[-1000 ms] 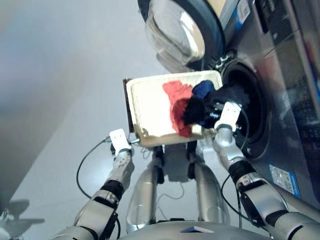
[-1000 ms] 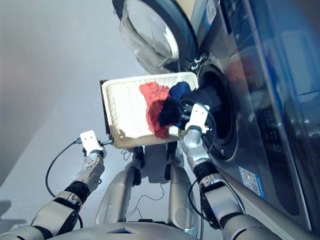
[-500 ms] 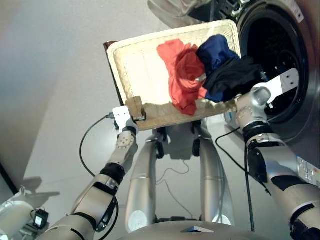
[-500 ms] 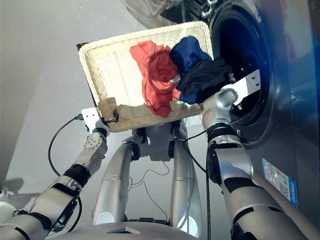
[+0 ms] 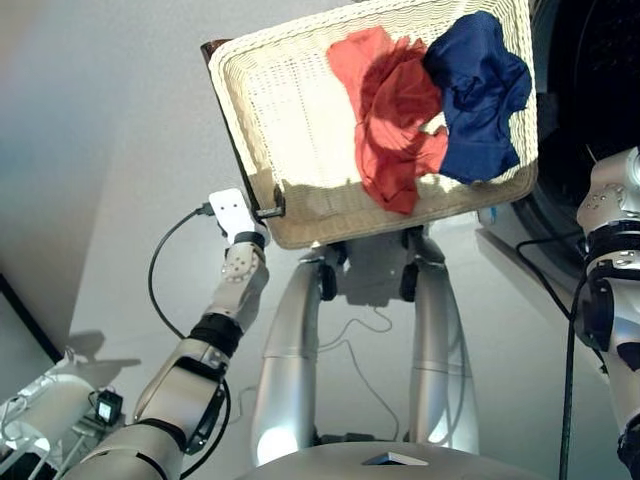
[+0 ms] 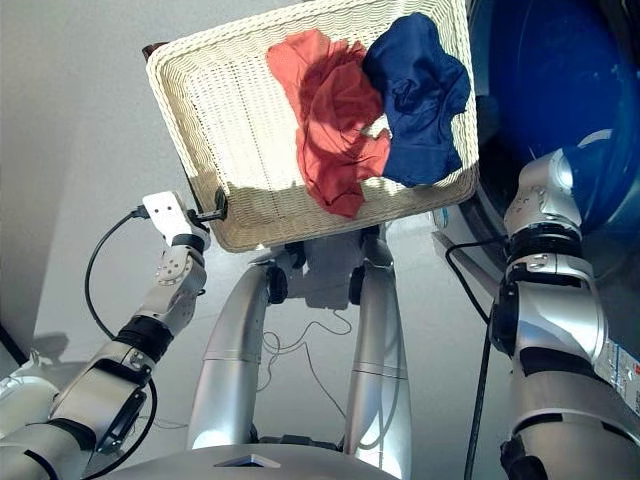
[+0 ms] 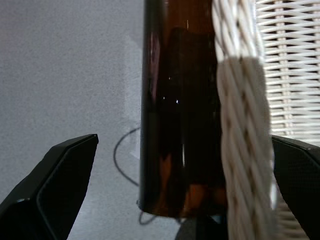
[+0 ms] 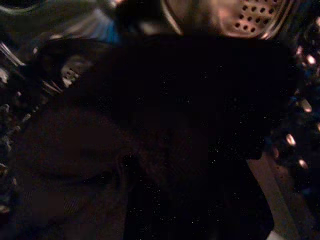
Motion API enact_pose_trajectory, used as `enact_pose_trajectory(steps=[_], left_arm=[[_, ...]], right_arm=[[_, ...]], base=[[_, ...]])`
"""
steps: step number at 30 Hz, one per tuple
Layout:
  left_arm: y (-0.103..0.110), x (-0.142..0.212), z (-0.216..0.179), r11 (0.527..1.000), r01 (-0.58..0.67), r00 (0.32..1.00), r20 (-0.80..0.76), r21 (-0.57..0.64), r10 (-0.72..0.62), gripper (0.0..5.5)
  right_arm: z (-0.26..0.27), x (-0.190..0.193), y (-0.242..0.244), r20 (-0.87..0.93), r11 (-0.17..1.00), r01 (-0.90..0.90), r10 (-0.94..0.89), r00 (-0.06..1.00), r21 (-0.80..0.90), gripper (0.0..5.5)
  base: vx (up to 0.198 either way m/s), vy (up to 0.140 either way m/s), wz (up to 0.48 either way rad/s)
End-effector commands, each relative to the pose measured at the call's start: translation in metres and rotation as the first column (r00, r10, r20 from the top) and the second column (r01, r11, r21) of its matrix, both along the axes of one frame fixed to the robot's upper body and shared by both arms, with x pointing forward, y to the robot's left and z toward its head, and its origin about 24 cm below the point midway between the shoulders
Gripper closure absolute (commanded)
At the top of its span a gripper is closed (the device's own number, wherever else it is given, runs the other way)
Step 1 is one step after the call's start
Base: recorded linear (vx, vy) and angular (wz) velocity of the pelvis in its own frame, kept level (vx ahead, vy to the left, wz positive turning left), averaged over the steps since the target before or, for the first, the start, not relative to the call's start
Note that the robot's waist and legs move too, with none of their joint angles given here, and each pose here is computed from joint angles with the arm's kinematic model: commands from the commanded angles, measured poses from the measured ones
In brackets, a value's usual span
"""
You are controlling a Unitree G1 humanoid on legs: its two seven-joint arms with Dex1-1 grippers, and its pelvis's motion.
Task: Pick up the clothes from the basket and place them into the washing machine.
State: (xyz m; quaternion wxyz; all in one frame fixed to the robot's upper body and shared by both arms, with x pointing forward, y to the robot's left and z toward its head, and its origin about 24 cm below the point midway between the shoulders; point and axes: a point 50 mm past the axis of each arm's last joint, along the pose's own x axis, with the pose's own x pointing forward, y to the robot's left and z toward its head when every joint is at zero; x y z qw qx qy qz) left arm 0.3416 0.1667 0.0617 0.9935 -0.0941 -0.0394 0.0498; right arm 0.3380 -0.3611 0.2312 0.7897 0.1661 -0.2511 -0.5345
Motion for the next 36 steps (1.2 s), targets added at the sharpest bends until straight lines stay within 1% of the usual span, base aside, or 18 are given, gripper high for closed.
enact_pose_trajectory(steps=[1, 2, 5, 7, 8, 9, 10, 11, 16, 18, 20, 22, 25, 27, 28, 31, 34, 36], left_arm=[[-0.002, -0.011, -0.023, 1.0, 0.008, 0.999, -0.041, 0.0, -0.008, 0.0], [-0.004, -0.011, -0.023, 1.0, 0.026, 0.999, -0.044, 0.003, -0.025, 0.0], [-0.01, -0.01, -0.024, 0.998, 0.067, 0.997, -0.049, -0.003, -0.067, 0.0], [-0.013, -0.009, -0.022, 0.996, 0.092, 0.995, -0.047, -0.002, -0.092, 0.0], [-0.013, -0.008, -0.021, 0.994, 0.105, 0.993, -0.047, 0.012, -0.105, 0.0], [-0.014, -0.007, -0.021, 0.993, 0.119, 0.992, -0.051, 0.021, -0.117, 0.0], [-0.016, -0.005, -0.019, 0.991, 0.134, 0.99, -0.043, 0.018, -0.133, 0.0], [-0.017, -0.004, -0.018, 0.99, 0.141, 0.989, -0.037, 0.015, -0.14, 0.0], [-0.034, 0.002, -0.007, 0.977, 0.209, 0.978, -0.002, 0.03, -0.209, 0.0], [-0.042, 0.007, -0.001, 0.97, 0.235, 0.972, 0.007, 0.059, -0.235, 0.0], [-0.051, 0.011, 0.005, 0.961, 0.264, 0.964, 0.011, 0.085, -0.266, 0.0], [-0.055, 0.015, 0.009, 0.958, 0.268, 0.963, 0.014, 0.102, -0.271, 0.0], [-0.061, 0.024, 0.023, 0.956, 0.266, 0.961, 0.041, 0.122, -0.272, 0.0], [-0.066, 0.03, 0.033, 0.955, 0.26, 0.961, 0.057, 0.145, -0.271, 0.0], [-0.065, 0.032, 0.039, 0.958, 0.247, 0.964, 0.067, 0.145, -0.259, 0.0], [-0.065, 0.039, 0.05, 0.962, 0.222, 0.967, 0.087, 0.159, -0.238, 0.0], [-0.068, 0.041, 0.064, 0.965, 0.191, 0.966, 0.142, 0.182, -0.217, 0.0], [-0.067, 0.041, 0.065, 0.967, 0.15, 0.973, 0.145, 0.205, -0.182, 0.0]], right_arm=[[0.009, -0.003, -0.008, -0.11, 0.966, -0.121, 0.098, 0.989, -0.23, 0.0], [-0.004, 0.008, 0.004, -0.172, 0.947, -0.22, 0.182, 0.968, -0.235, 0.0], [-0.03, 0.026, 0.041, -0.252, 0.858, -0.45, 0.391, 0.885, -0.247, 0.0], [-0.049, 0.035, 0.063, -0.31, 0.803, -0.552, 0.477, 0.822, -0.227, 0.0], [-0.054, 0.039, 0.075, -0.366, 0.76, -0.602, 0.503, 0.783, -0.245, 0.0], [-0.055, 0.043, 0.087, -0.455, 0.686, -0.667, 0.514, 0.727, -0.291, 0.0], [-0.058, 0.047, 0.101, -0.546, 0.598, -0.73, 0.509, 0.665, -0.332, 0.0], [-0.06, 0.048, 0.105, -0.577, 0.579, -0.742, 0.495, 0.65, -0.338, 0.0], [-0.074, 0.053, 0.155, -0.718, 0.331, -0.869, 0.493, 0.491, -0.367, 0.0], [-0.077, 0.053, 0.169, -0.749, 0.261, -0.89, 0.48, 0.456, -0.375, 0.0], [-0.082, 0.051, 0.188, -0.813, 0.143, -0.904, 0.399, 0.425, -0.402, 0.0], [-0.09, 0.048, 0.203, -0.846, 0.067, -0.904, 0.329, 0.419, -0.422, 0.0], [-0.104, 0.039, 0.227, -0.853, 0.006, -0.901, 0.32, 0.412, -0.433, 0.0], [-0.113, 0.032, 0.239, -0.831, 0.027, -0.903, 0.38, 0.406, -0.429, 0.0], [-0.114, 0.028, 0.244, -0.821, 0.027, -0.893, 0.381, 0.425, -0.449, 0.0], [-0.125, 0.021, 0.257, -0.838, -0.025, -0.875, 0.3, 0.456, -0.484, 0.0], [-0.141, 0.013, 0.264, -0.868, -0.076, -0.886, 0.252, 0.428, -0.458, 0.0], [-0.153, 0.009, 0.266, -0.884, -0.072, -0.905, 0.259, 0.388, -0.419, 0.0]], base=[[0.0, 0.0, 0.0], [0.0, 0.0, 0.0], [0.0, 0.0, 0.0], [0.0, 0.0, 0.0], [0.0, 0.0, 0.0], [0.0, 0.0, 0.0], [0.0, 0.0, 0.0], [0.0, 0.0, 0.0], [0.0, 0.0, 0.0], [0.0, 0.0, 0.0], [0.0, 0.0, 0.0], [0.0, 0.0, 0.0], [0.0, 0.0, 0.0], [0.0, 0.0, 0.0], [0.0, 0.0, 0.0], [-0.002, 0.041, -0.247], [0.003, 0.0, -0.291], [0.008, -0.034, -0.231]])
